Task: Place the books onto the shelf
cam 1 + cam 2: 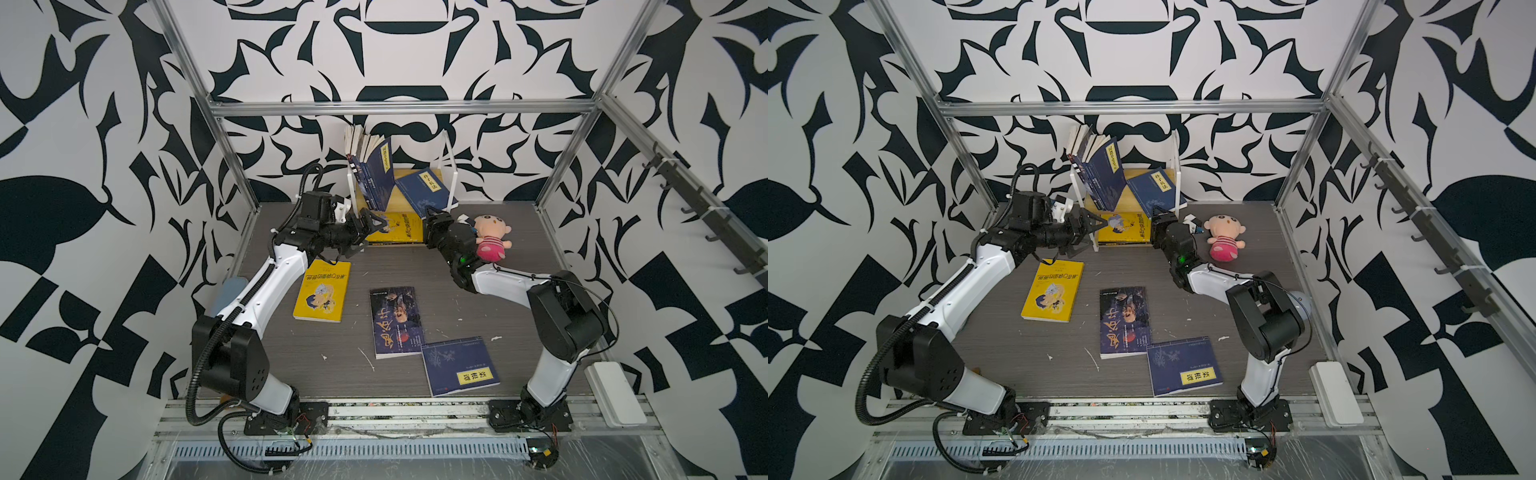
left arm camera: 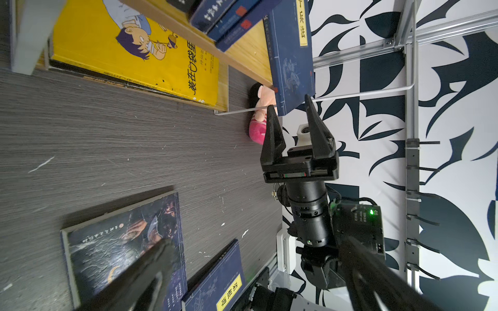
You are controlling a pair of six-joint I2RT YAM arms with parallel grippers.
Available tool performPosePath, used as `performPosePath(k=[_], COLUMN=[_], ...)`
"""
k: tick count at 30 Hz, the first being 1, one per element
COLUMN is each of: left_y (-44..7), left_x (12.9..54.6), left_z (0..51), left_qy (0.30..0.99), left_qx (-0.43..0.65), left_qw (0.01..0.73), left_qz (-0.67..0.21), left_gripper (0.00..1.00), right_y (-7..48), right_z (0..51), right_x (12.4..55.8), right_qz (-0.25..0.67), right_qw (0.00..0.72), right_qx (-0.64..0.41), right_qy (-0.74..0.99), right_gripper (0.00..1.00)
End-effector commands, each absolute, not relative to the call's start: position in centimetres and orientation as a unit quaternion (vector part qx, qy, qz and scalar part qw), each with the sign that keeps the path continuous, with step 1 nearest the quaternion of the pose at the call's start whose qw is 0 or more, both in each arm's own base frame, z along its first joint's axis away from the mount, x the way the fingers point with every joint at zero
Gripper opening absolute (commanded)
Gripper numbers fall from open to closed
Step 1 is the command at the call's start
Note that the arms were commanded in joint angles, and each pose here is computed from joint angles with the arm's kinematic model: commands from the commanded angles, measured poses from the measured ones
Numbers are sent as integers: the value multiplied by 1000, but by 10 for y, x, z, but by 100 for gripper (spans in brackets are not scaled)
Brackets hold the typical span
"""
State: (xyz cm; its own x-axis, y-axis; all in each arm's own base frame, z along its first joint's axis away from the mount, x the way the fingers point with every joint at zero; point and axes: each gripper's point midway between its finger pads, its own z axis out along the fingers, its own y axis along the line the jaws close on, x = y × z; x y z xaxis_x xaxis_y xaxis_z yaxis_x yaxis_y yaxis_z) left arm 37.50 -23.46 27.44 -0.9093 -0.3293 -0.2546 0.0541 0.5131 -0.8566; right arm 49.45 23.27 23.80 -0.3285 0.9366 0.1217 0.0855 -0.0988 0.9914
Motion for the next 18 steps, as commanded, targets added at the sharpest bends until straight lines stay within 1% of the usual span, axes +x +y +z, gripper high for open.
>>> performPosePath(k=[1, 3, 10, 11, 18], left_y=[-232, -231, -230, -229, -226], left_x=[371, 371, 371, 371, 375], left_z=[285, 286, 286, 286, 295], left_qy=[839, 838, 838, 837, 831], left_qx=[-79, -82, -85, -85, -71], left_qw=[207, 207, 207, 209, 226], left_qz=[-497, -498, -498, -499, -504], left_gripper=[100, 100, 100, 100, 100], right_y=[233, 233, 233, 232, 224], right_z=[275, 272, 268, 268, 283], right_x=[503, 505, 504, 503, 483], right_qz=[624, 622, 625, 626, 645], right_qw=[371, 370, 364, 365, 371], right_qx=[437, 439, 441, 441, 426], right_qy=[531, 533, 531, 531, 515], right_gripper=[48, 40, 1, 0, 0])
